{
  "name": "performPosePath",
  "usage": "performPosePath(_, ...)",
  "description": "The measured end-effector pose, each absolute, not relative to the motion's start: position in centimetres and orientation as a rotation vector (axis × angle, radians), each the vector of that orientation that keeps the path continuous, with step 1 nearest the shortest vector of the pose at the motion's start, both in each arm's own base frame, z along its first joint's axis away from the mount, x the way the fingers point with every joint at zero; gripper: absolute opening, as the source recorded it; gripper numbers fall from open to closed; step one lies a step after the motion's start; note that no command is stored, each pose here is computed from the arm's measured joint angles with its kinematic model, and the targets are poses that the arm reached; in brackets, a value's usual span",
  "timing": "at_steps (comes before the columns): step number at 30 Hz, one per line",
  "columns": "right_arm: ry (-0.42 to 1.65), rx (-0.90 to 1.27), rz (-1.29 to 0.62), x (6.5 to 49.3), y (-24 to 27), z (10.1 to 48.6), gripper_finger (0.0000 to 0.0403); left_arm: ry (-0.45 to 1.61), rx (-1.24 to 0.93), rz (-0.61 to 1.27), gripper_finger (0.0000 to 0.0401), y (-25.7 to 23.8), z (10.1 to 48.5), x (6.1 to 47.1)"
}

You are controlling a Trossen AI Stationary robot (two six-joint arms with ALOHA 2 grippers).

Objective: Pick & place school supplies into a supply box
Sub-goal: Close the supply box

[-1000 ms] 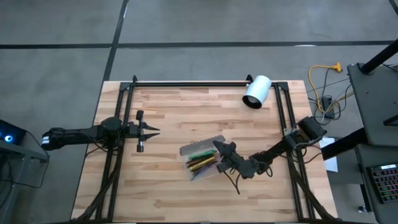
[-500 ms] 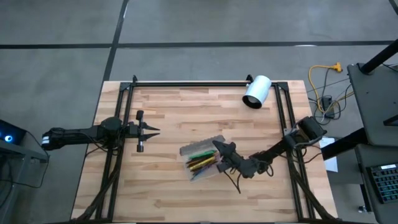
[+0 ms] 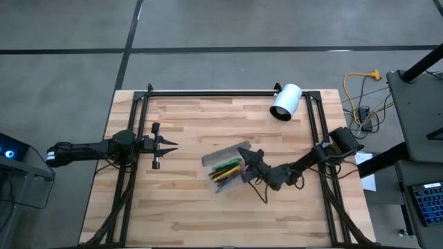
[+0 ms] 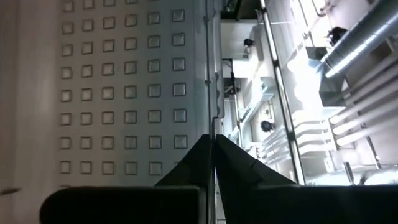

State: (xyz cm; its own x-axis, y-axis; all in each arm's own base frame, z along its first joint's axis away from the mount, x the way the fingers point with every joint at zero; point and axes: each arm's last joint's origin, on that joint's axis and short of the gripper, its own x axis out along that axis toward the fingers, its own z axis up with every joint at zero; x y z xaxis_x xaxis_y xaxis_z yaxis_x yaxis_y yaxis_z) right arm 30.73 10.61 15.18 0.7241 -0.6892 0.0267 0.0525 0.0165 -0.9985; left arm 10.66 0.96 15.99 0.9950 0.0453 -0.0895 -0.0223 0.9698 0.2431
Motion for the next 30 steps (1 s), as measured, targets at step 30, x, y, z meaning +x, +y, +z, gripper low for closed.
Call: performPosePath(30, 0.582, -1.499, -0.639, 28.8, 10.6, 13.4, 0.0008, 0.095, 0.244, 0.034, 0.0054, 1.0, 16.0, 10.7)
